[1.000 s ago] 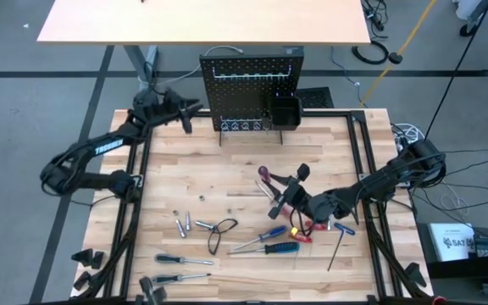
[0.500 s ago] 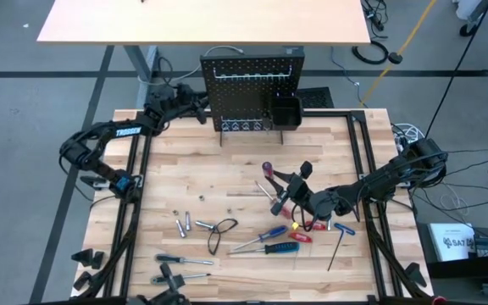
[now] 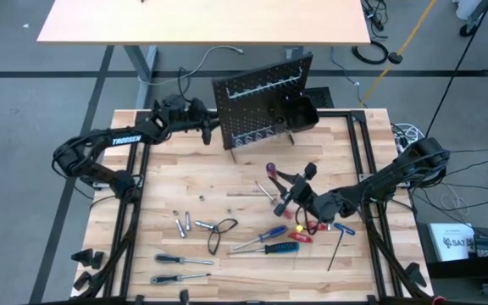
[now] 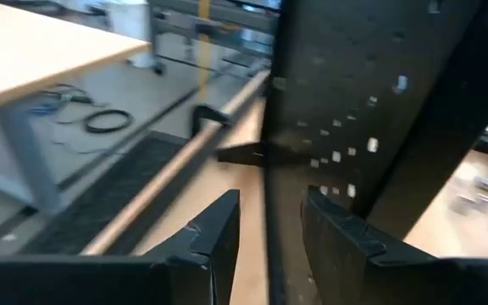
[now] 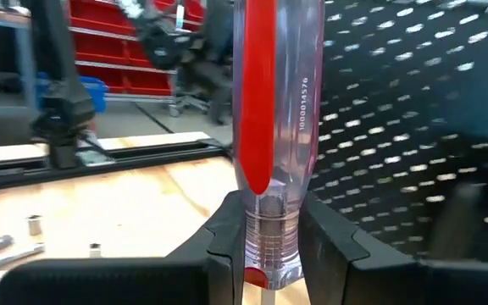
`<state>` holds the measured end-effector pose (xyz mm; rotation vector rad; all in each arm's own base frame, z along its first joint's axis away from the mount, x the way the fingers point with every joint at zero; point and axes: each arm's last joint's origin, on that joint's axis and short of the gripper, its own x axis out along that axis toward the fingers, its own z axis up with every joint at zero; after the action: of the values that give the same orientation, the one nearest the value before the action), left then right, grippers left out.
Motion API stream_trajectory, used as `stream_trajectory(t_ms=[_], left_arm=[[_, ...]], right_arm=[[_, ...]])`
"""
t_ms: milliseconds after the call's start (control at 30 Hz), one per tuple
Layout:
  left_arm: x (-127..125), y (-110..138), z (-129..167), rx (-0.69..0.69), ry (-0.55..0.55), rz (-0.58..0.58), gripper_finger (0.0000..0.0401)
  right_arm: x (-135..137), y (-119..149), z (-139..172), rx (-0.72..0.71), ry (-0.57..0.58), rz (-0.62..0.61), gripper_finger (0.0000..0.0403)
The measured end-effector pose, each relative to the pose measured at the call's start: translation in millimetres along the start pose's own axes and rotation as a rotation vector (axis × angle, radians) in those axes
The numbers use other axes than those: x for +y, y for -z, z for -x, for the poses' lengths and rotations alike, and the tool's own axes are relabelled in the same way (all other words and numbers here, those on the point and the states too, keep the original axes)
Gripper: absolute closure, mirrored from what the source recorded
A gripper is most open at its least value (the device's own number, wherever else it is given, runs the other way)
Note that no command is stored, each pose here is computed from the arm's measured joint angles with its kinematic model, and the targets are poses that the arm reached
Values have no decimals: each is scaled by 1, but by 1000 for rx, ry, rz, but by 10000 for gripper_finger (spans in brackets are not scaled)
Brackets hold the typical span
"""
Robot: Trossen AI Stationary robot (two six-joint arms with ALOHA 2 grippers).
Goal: Hang tools onto peg board
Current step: Hang the top red screwdriver on the peg board
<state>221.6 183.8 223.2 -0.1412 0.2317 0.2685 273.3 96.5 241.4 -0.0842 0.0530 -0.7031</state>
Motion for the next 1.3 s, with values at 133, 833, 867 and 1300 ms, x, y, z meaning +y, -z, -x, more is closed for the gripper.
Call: stream_trajectory(t_ms=[133,833,867,1300], left_arm=[[-23,-2,-2,34,57,-28,272],[-71,19,66,122,-93,-51,272],[-73,25,69,98,-83,-34,272],[-105,56,78,-124,-32,7,272]], right_arm=[[-11,-10,17,24,60,31,334],[-63,25,60,129,213,-179,334],[-64,26,57,170,205,-174,334],[-54,-2,-8,310,-226,-137,334]])
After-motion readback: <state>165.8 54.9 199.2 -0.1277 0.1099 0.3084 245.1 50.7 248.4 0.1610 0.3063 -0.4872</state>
